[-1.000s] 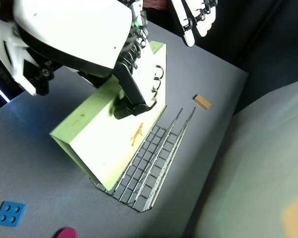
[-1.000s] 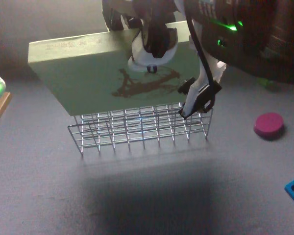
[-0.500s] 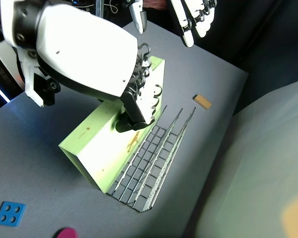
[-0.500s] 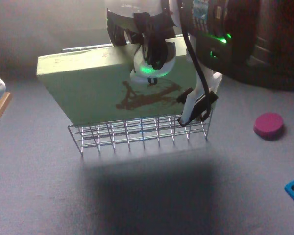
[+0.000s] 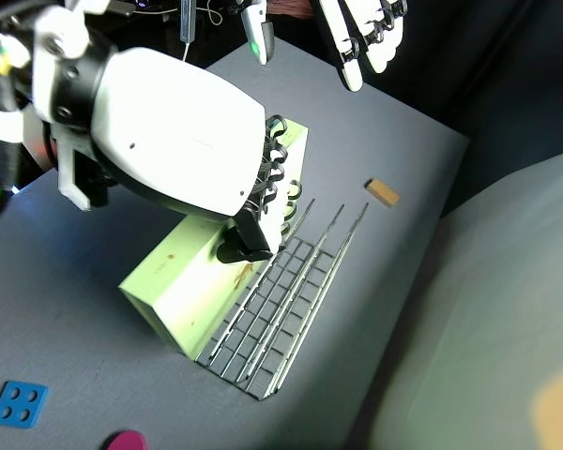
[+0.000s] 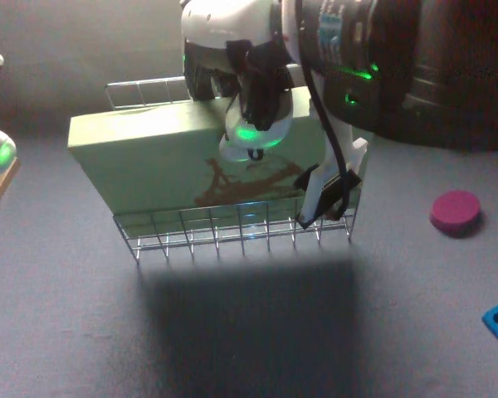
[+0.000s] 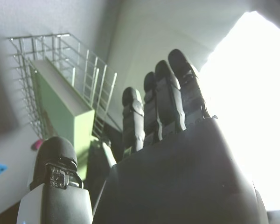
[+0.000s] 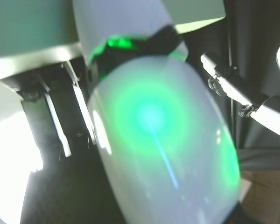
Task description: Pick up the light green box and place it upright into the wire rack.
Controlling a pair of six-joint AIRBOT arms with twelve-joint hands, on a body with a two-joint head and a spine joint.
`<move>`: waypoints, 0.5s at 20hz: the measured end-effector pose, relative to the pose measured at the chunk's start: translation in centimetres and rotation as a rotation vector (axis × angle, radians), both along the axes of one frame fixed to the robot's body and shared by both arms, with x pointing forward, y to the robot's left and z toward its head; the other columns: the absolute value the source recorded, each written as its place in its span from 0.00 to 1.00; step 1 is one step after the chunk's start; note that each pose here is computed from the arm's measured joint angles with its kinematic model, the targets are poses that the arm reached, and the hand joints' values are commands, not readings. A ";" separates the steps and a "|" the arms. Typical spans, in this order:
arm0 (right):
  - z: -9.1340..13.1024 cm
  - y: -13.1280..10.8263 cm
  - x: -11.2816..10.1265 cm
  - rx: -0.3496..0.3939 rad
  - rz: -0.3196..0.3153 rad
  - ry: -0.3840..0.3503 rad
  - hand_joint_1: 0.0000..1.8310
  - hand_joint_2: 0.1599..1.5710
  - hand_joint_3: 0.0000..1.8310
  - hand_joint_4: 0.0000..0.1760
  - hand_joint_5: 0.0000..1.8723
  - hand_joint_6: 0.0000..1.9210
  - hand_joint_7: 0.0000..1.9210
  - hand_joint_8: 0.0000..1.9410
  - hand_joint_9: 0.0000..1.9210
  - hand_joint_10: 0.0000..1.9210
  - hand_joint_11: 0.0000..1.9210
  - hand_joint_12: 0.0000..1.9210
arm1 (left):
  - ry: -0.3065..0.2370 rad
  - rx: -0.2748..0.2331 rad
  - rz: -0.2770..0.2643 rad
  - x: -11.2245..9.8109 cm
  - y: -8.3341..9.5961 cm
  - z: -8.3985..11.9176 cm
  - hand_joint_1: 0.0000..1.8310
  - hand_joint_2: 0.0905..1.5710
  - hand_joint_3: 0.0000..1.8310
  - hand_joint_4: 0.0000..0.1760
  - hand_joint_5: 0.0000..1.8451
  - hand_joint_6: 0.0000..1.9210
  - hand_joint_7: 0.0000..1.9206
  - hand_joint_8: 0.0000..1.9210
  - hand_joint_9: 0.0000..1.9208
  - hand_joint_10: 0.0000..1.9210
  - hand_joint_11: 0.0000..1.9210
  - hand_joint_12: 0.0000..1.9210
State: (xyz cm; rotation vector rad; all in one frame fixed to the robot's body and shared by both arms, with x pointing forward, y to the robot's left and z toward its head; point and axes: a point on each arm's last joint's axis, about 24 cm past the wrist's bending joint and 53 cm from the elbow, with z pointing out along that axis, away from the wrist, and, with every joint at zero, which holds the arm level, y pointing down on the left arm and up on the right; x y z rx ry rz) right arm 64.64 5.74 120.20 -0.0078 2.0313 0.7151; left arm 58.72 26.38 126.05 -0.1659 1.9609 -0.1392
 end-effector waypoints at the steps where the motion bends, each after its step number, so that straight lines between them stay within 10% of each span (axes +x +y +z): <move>1: -0.3 0.1 0.1 -0.002 0.003 0.004 0.75 0.70 0.00 0.00 0.43 0.53 0.48 0.58 0.48 0.68 0.44 0.69 | -0.001 -0.014 -0.004 0.0 -0.2 0.1 0.09 0.74 0.00 0.51 0.11 0.00 0.08 0.00 0.09 0.00 0.00 0.29; 10: -3.0 -0.5 2.2 0.009 -0.036 0.051 0.75 0.69 0.00 0.00 0.44 0.52 0.49 0.56 0.48 0.67 0.45 0.70 | -0.027 -0.030 -0.033 0.1 -1.0 0.7 0.09 0.75 0.00 0.51 0.11 0.00 0.07 0.00 0.09 0.00 0.00 0.28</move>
